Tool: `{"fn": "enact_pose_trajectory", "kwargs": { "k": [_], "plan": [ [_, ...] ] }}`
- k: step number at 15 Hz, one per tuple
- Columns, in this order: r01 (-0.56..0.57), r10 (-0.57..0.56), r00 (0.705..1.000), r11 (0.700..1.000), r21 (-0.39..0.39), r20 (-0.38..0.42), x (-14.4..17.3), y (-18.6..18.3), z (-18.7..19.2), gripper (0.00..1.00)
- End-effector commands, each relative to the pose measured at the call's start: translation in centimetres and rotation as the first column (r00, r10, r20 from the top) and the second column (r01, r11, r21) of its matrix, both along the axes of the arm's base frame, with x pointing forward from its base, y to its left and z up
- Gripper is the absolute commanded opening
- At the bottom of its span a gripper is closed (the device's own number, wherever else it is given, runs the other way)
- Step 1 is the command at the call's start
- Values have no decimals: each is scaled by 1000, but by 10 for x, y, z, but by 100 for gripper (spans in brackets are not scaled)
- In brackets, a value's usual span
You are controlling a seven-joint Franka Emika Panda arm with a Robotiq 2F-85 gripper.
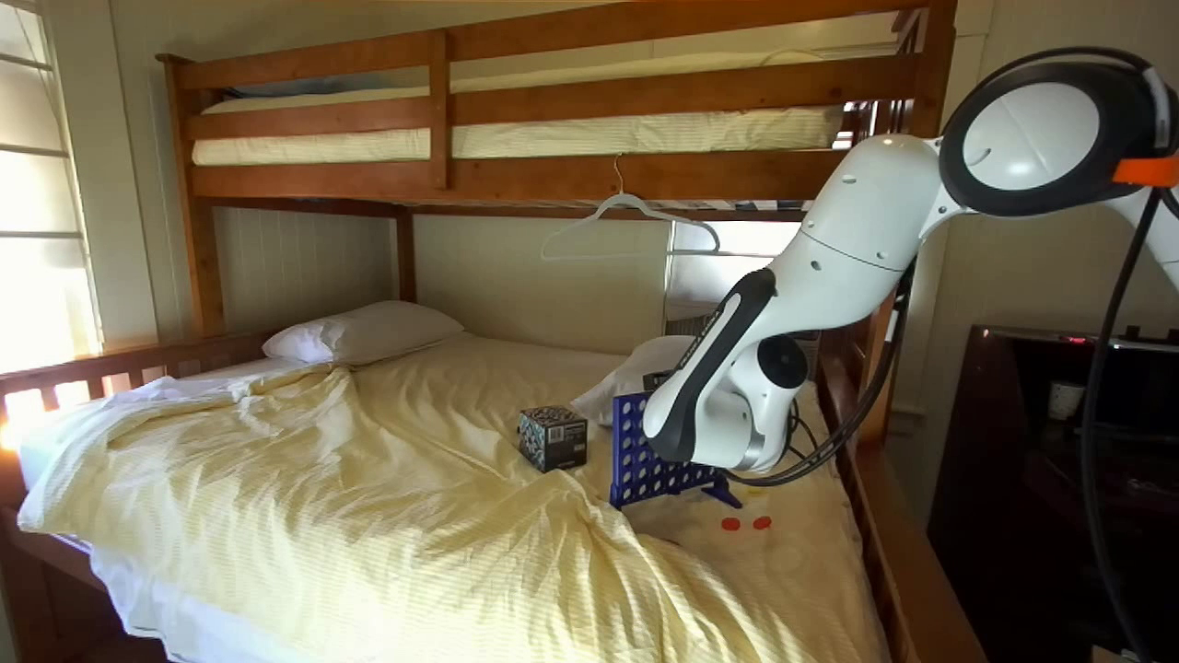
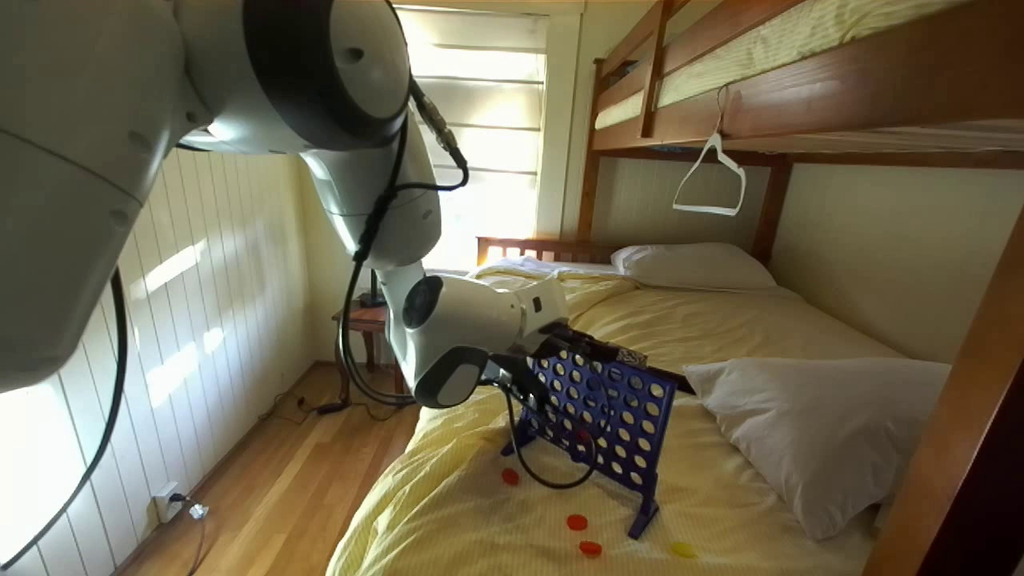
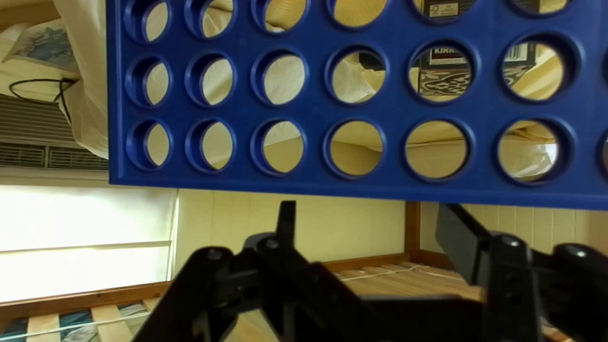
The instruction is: Put one orange chip in the blue game board.
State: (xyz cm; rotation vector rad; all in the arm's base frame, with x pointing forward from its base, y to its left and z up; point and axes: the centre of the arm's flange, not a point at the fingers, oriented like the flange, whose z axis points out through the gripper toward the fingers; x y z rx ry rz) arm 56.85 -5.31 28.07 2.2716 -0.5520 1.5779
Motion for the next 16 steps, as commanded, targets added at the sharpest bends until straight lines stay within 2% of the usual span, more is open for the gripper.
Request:
{"fn": "enact_pose_trajectory", "kwargs": {
  "k": [1, 9, 13, 16],
  "plan": [
    [13, -13, 1000, 1000, -15, 4, -4, 7, 1, 100],
    [24, -27, 994, 999, 22, 106, -29, 3, 35, 100],
    [25, -32, 996, 996, 90, 83, -46, -8, 60, 100],
    [12, -14, 1000, 992, 123, 18, -62, -23, 77, 100]
  ]
}}
